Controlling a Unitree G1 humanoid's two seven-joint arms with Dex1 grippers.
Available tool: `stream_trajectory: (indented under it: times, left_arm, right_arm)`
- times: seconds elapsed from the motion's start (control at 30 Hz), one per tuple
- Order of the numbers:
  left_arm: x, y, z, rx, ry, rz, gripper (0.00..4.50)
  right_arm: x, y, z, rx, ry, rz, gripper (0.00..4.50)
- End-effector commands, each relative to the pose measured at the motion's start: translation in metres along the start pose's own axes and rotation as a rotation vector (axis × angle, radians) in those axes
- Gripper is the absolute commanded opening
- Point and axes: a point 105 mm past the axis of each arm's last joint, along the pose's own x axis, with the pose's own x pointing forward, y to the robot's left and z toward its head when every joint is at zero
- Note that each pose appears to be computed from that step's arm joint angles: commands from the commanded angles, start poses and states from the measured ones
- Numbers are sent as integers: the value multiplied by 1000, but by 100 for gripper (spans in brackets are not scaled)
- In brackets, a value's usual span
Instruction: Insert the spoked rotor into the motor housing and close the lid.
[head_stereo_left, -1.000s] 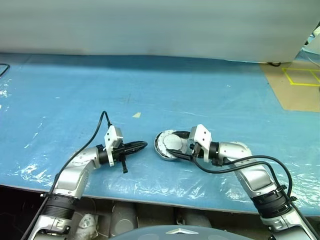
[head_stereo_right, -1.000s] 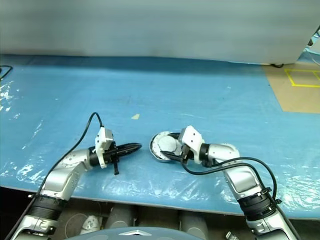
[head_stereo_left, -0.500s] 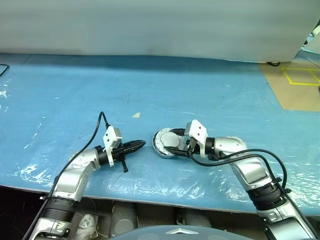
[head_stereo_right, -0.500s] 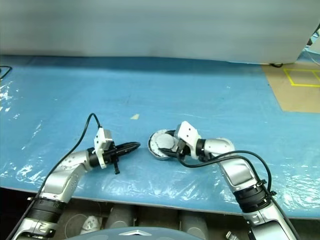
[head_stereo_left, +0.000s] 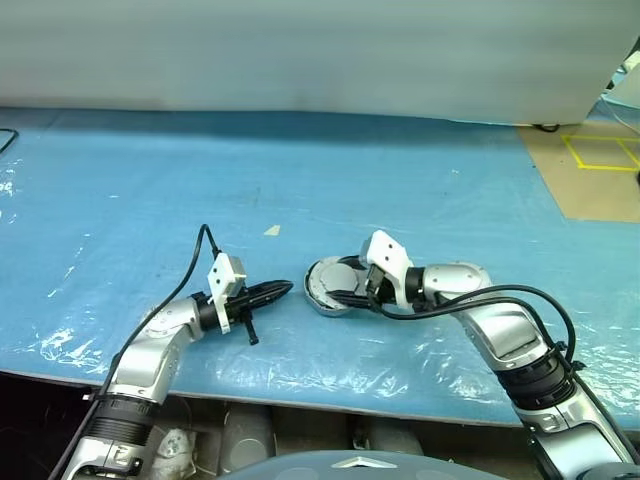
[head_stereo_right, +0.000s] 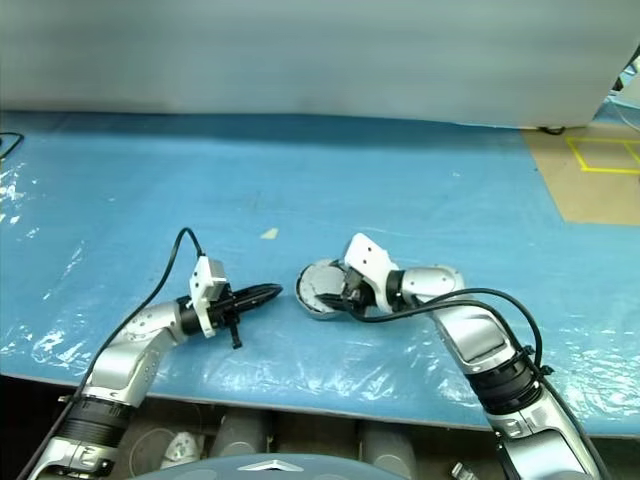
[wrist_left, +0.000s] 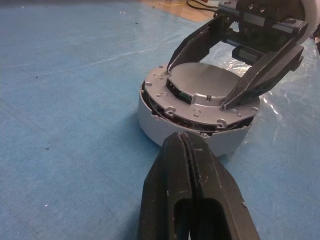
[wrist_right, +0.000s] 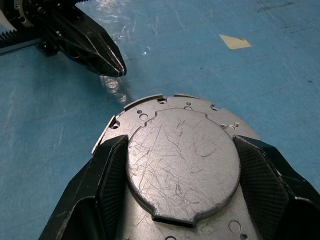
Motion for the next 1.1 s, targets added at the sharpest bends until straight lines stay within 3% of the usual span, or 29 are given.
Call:
stream_trajectory:
  times: [0.03,0.17,0.33,0.8,1.1]
  left_arm:
    - [1,1,6,26,-22,1,0]
    - [1,1,5,23,-18,2,0]
    - [1,2,4,23,-15,1,0]
    - [4,3,5,34,-20,-1,0]
    - [32,14,35,71,-86,48,0]
  right_arm:
    - [3,6,14,12,-59,-6,296]
    - [6,7,10,92,-73,-32,296]
    - [5,6,-13,-21,14,-47,296]
    - [6,2,-24,-76,46,-34,296]
    - [7,0,-34,-51,71,-40,296]
